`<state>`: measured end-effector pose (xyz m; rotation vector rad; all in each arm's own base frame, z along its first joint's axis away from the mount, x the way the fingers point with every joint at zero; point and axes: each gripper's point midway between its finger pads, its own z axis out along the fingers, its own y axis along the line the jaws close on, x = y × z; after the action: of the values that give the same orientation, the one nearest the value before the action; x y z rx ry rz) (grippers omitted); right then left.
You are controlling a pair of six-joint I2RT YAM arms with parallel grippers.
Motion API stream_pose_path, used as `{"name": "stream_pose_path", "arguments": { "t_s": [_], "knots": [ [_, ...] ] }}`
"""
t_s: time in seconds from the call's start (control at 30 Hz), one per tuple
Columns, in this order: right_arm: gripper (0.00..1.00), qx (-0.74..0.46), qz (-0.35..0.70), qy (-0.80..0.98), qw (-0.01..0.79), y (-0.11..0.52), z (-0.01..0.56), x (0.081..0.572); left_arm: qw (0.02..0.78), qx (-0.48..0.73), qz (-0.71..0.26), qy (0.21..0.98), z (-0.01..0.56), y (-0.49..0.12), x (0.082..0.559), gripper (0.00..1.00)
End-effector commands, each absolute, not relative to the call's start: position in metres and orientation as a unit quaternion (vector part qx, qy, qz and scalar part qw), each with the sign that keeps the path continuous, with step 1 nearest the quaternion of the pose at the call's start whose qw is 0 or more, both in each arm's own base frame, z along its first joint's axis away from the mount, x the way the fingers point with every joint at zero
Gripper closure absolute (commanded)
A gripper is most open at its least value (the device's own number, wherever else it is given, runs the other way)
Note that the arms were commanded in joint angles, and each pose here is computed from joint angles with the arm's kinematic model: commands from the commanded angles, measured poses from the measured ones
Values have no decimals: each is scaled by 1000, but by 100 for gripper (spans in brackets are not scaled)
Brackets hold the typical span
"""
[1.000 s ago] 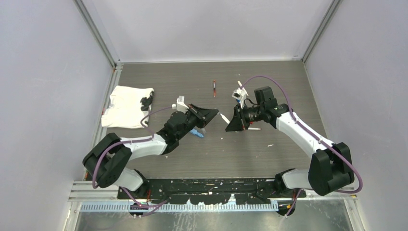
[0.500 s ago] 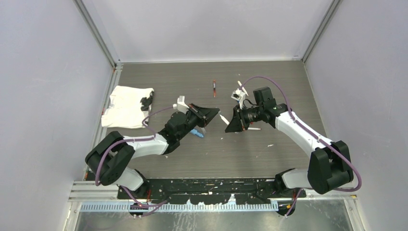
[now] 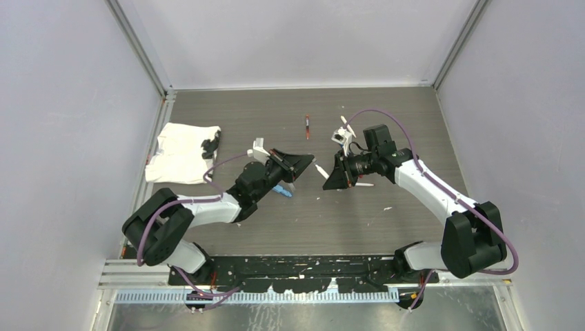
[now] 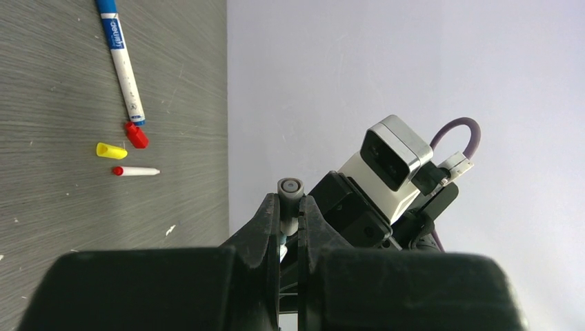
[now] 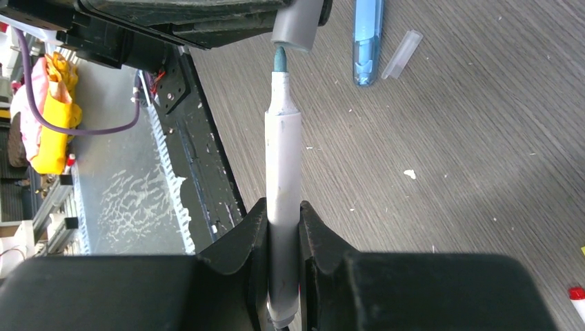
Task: Insert the pens into the pen caps
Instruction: Insert the pen cap onto the pen.
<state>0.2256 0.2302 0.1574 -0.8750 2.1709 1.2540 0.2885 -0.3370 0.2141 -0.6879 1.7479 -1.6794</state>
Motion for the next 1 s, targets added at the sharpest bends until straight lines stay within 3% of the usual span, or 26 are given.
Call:
{"name": "stream_pose_path", "arguments": {
  "t_s": [0.0,0.97],
  "knots": [
    [99,-341,472,769,263,235,181,225,319,-263,-650,638,224,-334,290,99],
    [99,-294,445,805,260,233,169,244,310,-249,-666,631,219,-340,287,99]
  ]
}}
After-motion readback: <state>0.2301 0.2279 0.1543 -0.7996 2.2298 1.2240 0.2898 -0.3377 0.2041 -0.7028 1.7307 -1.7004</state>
